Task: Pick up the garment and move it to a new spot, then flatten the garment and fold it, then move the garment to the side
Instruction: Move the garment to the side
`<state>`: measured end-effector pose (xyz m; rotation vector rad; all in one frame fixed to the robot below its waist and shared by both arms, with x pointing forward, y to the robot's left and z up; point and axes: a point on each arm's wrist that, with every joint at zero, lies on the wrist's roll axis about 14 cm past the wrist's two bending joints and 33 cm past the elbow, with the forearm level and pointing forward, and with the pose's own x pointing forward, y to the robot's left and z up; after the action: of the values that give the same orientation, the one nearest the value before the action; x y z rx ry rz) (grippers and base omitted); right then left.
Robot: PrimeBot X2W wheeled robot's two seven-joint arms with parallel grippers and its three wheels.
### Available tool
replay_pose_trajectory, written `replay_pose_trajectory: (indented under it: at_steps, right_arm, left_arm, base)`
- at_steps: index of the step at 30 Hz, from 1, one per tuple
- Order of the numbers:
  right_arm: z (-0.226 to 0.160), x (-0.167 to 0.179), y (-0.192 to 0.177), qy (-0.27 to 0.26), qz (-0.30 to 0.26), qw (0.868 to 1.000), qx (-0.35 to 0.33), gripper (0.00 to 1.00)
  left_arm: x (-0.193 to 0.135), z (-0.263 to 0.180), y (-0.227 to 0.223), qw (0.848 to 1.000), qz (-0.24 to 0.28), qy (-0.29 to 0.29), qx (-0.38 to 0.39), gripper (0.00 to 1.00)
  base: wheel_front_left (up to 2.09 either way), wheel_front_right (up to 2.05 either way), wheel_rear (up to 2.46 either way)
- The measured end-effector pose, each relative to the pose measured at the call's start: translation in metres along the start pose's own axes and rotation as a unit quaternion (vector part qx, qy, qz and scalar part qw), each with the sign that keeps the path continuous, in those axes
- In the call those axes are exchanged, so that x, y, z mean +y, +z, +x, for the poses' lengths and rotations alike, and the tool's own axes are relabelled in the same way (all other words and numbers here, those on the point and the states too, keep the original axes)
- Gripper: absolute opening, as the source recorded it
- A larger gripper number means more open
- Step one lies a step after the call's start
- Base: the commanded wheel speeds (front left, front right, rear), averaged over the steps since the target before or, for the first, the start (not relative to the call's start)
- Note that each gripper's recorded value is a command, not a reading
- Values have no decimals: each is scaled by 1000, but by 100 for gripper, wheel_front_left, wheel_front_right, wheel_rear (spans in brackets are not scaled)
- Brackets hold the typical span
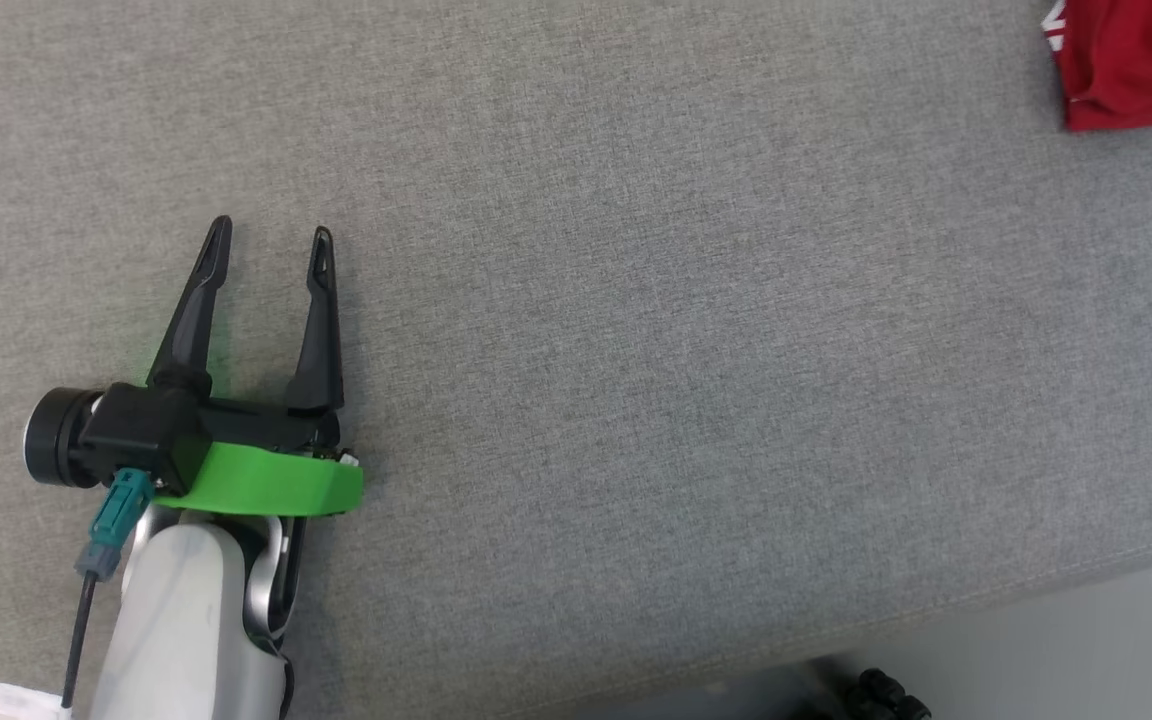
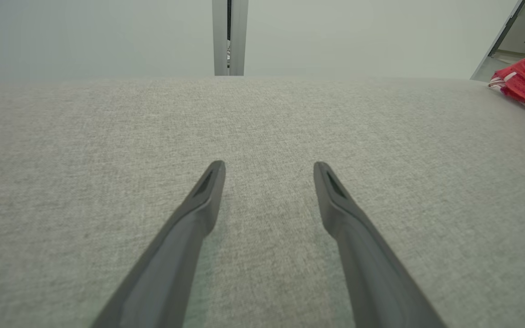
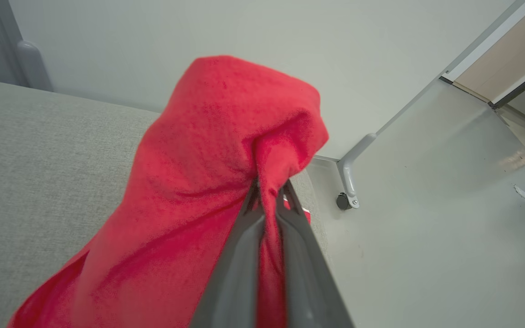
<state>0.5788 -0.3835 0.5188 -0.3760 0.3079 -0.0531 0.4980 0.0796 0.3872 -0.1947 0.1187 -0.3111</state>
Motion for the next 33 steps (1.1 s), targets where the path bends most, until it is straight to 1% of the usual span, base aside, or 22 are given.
replay_pose_trajectory:
  at_steps: [4, 8, 11, 12, 13, 14, 21, 23, 29, 33]
  right_arm:
    - [-3, -29, -16, -30, -14, 999, 39, 0]
    - [-5, -58, -32, -63, -32, 995, 76, 0]
    - [-1, -65, -45, -76, -35, 992, 92, 0]
    - [1, -64, -52, -78, -35, 991, 100, 39]
    - [3, -63, -55, -79, -38, 991, 102, 93]
    - [8, -63, -58, -83, -44, 991, 99, 100]
    - [17, -66, -30, -95, -77, 992, 33, 100]
    - [16, -65, -19, -97, -72, 993, 9, 100]
    - [12, -42, 23, -74, -58, 992, -79, 100]
    - [1, -17, 48, -44, -43, 990, -129, 100]
  left_arm:
    - [-4, 5, -9, 1000, -2, -11, 4, 100]
    - [-6, 8, -16, 1000, -5, -17, 8, 100]
    - [-7, 10, -20, 1000, -4, -22, 10, 100]
    - [-7, 11, -21, 1000, -4, -23, 10, 100]
    - [-7, 12, -22, 1000, -5, -23, 11, 100]
    - [-7, 13, -24, 1000, -5, -24, 11, 100]
    - [-3, 11, -18, 1000, -5, -16, 10, 100]
    - [-2, 9, -15, 1000, -4, -12, 8, 100]
    - [3, -4, 2, 1000, -1, 5, -1, 100]
    - [13, -18, 17, 1000, 2, 29, -10, 100]
  base:
    - [0, 0, 0]
    - [0, 0, 0]
    - [0, 0, 0]
    - [0, 0, 0]
    - [0, 0, 0]
    - [0, 0, 0]
    - [0, 0, 0]
    - [0, 0, 0]
    - [0, 0, 0]
    - [0, 0, 0]
